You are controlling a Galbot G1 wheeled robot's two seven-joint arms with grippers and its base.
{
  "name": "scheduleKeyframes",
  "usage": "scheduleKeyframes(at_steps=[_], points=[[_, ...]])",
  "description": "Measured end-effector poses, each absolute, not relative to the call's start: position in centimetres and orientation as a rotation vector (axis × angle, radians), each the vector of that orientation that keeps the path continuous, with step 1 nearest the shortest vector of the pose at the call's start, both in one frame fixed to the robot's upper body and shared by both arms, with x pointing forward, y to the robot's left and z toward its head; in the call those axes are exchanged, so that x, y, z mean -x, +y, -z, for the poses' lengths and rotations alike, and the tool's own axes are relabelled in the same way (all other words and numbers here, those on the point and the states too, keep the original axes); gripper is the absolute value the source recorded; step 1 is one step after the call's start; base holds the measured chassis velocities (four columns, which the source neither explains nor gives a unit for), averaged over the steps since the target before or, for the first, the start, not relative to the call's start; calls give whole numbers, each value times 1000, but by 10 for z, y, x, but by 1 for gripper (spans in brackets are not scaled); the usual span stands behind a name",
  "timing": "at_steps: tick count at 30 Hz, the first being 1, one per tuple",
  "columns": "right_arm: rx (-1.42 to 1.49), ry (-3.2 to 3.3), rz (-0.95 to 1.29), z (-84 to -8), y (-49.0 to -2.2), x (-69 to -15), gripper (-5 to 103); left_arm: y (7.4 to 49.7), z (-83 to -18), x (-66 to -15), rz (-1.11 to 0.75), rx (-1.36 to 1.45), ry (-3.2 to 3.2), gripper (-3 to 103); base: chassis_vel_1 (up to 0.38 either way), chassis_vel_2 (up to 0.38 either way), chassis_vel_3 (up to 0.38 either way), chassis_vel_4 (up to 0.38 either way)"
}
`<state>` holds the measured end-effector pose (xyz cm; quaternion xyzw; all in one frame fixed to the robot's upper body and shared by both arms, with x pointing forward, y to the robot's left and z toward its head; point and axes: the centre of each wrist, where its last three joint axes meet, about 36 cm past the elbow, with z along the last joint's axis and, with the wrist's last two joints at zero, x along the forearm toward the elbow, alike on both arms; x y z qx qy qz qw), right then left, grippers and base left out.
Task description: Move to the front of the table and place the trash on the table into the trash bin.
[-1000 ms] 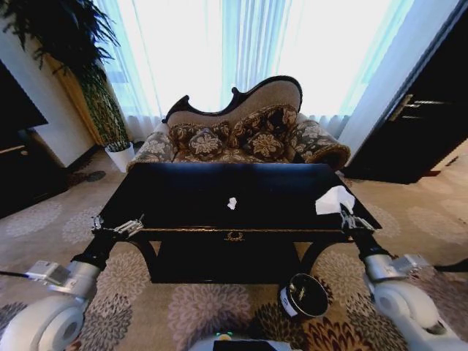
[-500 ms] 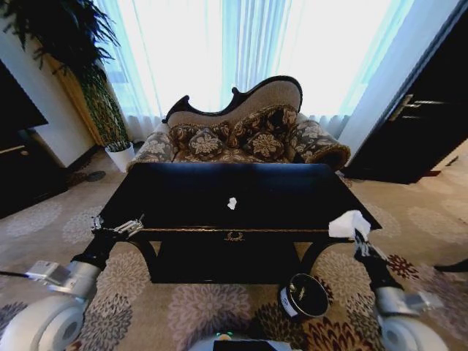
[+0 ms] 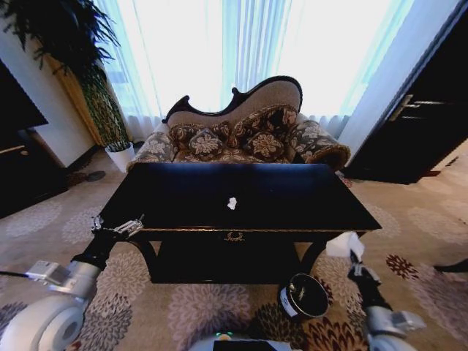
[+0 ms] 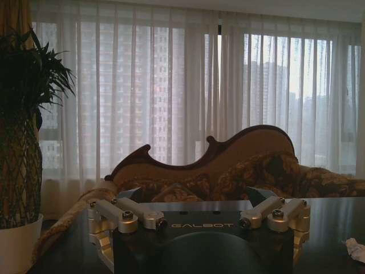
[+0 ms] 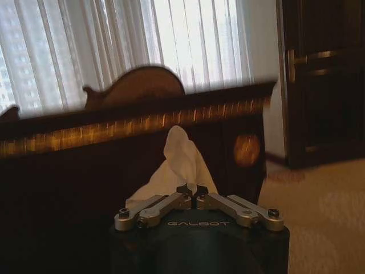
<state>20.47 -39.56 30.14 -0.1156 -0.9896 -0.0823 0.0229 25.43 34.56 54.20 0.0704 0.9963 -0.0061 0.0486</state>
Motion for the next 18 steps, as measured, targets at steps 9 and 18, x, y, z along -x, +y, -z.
scheduleKeyframes(at_steps=[9, 18], points=[[332, -2946, 247, -237, -375, -199, 0, 346, -542, -254, 19, -214, 3037, 100, 0, 0, 0, 0], [294, -2852, 127, -187, -382, -207, 0, 346, -542, -254, 19, -214, 3037, 100, 0, 0, 0, 0]])
